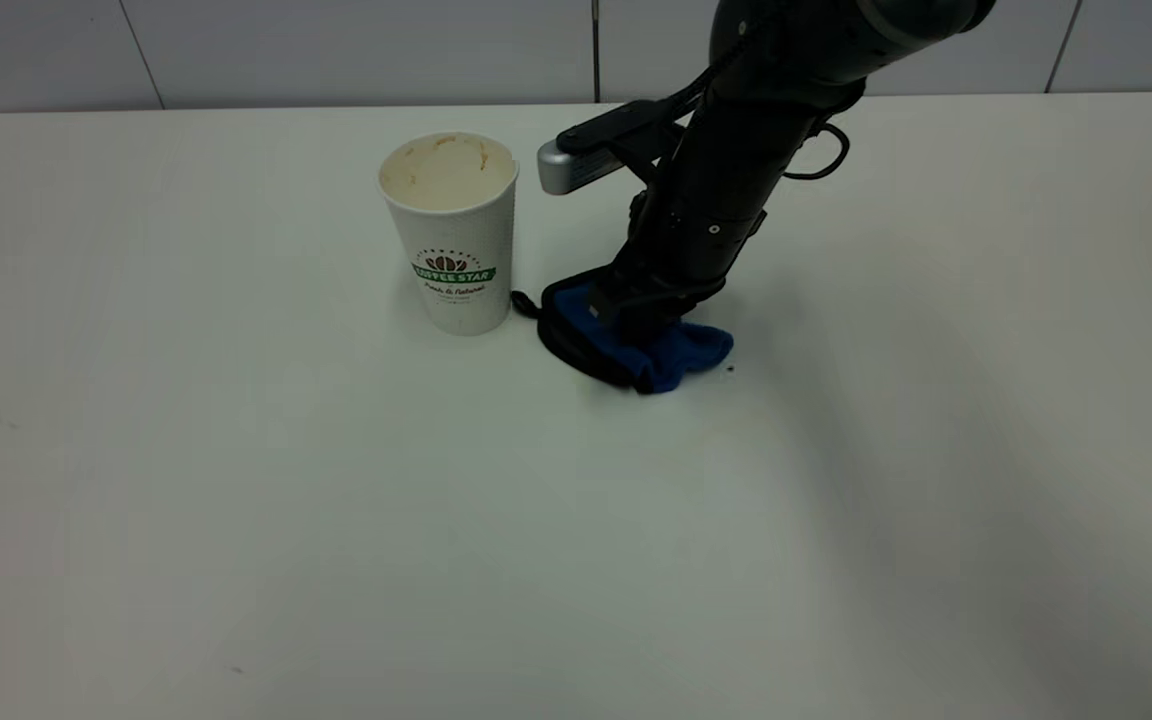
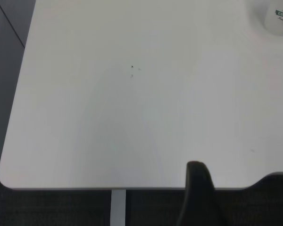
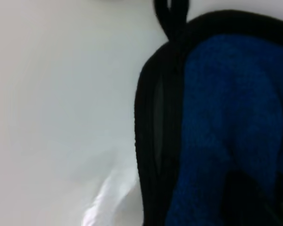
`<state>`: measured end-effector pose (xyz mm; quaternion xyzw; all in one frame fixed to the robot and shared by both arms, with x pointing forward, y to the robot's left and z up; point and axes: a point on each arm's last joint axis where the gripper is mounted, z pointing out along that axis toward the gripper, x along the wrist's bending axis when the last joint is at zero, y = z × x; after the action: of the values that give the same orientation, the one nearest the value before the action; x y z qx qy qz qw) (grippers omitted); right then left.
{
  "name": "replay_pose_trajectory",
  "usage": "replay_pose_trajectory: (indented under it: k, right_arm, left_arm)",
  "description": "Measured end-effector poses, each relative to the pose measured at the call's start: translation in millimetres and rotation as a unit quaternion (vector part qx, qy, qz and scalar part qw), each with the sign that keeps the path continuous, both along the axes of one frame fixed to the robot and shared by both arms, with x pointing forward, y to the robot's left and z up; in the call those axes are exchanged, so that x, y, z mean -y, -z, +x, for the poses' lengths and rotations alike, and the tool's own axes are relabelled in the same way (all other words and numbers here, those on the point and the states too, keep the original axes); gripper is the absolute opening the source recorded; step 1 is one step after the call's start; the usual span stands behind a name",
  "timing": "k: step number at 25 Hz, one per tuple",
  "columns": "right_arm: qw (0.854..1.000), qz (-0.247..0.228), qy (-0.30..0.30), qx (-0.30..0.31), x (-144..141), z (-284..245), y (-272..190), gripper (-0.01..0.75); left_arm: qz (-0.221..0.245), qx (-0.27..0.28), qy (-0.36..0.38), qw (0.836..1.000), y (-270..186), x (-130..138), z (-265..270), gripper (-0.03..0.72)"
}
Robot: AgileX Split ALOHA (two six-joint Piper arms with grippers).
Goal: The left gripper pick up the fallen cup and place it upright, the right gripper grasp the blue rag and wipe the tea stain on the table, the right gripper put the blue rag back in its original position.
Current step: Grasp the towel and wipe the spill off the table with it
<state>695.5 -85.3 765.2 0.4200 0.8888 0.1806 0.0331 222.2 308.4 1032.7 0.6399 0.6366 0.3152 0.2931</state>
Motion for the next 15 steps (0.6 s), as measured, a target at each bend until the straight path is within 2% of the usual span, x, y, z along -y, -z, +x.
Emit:
replay_pose_trajectory:
  k: [3, 6, 8, 11, 13, 15]
  right_arm:
    - [0.999, -0.015, -0.024, -0.043, -3, -10, 0, 0.065]
    - [0.994, -0.049, -0.052, -0.086, 0, -19, 0, 0.065]
    - [0.991, -0.078, -0.039, -0.099, 6, -21, 0, 0.065]
    - [0.987, -0.132, 0.022, -0.088, 23, -14, -1, 0.065]
    - [0.982, -0.163, 0.08, -0.053, 40, -3, -2, 0.065]
    - [0.977, -0.174, 0.124, -0.006, 55, 10, -3, 0.065]
  left_arm:
    - [0.0, 0.0, 0.0, 1.0, 0, 0, 0, 0.516]
    - [0.0, 0.0, 0.0, 1.0, 0, 0, 0, 0.516]
    - [0.0, 0.0, 0.0, 1.0, 0, 0, 0, 0.516]
    - [0.0, 0.0, 0.0, 1.0, 0, 0, 0, 0.516]
    - [0.0, 0.0, 0.0, 1.0, 0, 0, 0, 0.516]
    - [0.0, 0.0, 0.0, 1.0, 0, 0, 0, 0.516]
